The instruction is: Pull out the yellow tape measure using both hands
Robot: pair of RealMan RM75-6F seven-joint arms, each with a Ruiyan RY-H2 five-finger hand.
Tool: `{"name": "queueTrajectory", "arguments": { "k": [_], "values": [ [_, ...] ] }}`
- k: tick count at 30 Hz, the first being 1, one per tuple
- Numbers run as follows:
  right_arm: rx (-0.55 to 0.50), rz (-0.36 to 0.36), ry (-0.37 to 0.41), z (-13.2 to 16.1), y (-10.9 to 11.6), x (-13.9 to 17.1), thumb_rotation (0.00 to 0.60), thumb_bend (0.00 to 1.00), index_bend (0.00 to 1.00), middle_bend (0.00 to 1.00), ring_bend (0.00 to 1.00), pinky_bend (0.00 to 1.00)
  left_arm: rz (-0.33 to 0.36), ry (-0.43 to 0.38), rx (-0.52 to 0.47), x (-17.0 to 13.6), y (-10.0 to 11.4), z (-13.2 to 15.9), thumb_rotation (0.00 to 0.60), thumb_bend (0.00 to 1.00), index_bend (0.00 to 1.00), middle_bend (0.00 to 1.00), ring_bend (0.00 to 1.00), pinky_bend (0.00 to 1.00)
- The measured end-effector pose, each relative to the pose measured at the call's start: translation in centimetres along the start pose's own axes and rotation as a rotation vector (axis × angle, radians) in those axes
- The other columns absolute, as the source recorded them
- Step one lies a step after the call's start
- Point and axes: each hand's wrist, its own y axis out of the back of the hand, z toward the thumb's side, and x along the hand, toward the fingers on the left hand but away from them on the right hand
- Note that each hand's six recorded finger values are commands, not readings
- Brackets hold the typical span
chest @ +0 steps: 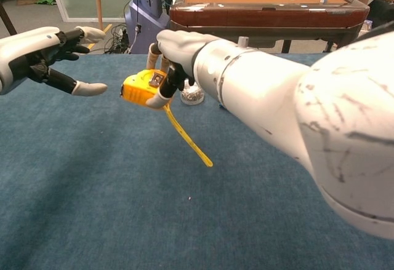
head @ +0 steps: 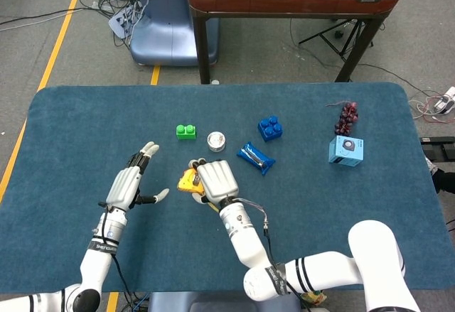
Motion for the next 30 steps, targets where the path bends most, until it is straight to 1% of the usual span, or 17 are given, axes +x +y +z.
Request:
{"name": "queueTrajectory", "arguments": {
  "k": [14, 22, 30],
  "values": [
    [-0.024, -0.018, -0.035, 0.7, -0.4, -1.1, 0.6, 0.64, 0.53, 0.54, 0.48, 0.39, -0.006, -0.006, -0.035, 0.3, -1.0, 0.8, 0.6, 0.21, 0.0, 0.0, 0.0, 0.0],
    [-0.039, -0.012, -0.031, 1.3, -0.8, -1.3, 0.6, 0.64, 0.53, 0.54, 0.49, 0.39, -0.011, -0.009, -0.05, 0.4, -1.6, 1.2, 0.6, 0.21, 0.0, 0.0, 0.0, 0.0],
    [-0.041, -0.006, -0.026, 1.5, -1.0, -1.2, 0.6, 0.64, 0.53, 0.54, 0.49, 0.39, -0.007, 0.004, -0.052, 0.8, -1.9, 1.0, 0.6, 0.21, 0.0, 0.0, 0.0, 0.0]
  ]
}}
